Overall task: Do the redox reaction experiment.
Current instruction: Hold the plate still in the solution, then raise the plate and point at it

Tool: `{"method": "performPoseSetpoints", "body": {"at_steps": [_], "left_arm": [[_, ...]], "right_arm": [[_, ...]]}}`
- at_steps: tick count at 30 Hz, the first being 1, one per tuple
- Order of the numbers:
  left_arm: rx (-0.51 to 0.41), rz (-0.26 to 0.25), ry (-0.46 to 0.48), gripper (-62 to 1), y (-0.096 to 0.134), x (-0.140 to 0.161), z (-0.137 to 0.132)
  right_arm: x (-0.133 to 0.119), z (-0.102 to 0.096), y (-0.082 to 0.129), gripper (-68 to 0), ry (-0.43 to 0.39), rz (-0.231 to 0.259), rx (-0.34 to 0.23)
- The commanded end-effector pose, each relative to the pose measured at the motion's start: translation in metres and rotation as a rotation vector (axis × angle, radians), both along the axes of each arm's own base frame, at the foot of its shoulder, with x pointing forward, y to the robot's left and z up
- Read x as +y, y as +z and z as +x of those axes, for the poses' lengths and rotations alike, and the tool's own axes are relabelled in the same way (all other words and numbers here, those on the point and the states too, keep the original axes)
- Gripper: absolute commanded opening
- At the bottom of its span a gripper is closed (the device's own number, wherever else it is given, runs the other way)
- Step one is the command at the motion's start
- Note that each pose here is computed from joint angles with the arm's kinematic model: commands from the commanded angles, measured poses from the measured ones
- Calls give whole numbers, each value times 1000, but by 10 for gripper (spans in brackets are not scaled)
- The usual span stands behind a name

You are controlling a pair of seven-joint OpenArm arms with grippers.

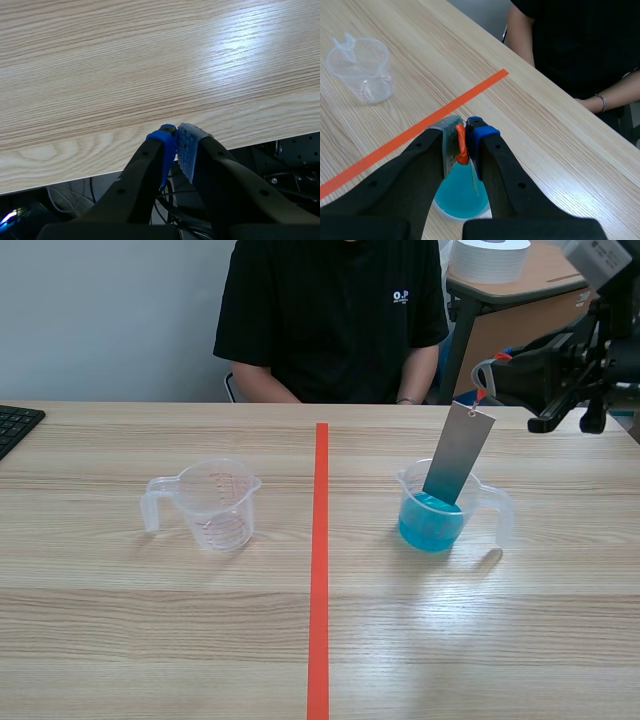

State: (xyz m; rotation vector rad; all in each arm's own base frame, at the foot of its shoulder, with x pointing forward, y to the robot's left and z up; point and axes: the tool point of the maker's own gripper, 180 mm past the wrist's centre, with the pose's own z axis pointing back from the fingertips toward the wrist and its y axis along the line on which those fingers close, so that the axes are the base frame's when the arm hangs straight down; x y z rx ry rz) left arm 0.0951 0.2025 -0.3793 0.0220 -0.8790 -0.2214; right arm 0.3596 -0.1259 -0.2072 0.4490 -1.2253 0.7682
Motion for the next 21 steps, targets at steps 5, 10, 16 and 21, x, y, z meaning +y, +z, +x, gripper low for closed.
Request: {"method": "performPoseSetpoints", "body": {"at_steps": [5, 10, 16, 21], "left_arm": [[-8, -6, -5, -562, 3, -2, -1], [-5, -6, -6, -562, 2, -2, -2], [19, -13, -31, -562, 1, -5, -12], [55, -46, -98, -562, 0, -12, -21]], "right_arm": [[-3, 2, 32, -660, 2, 18, -54], [-2, -1, 48, -660, 6, 37, -62], [0, -6, 65, -660, 18, 40, -75], [1, -10, 78, -660, 25, 34, -96]]}}
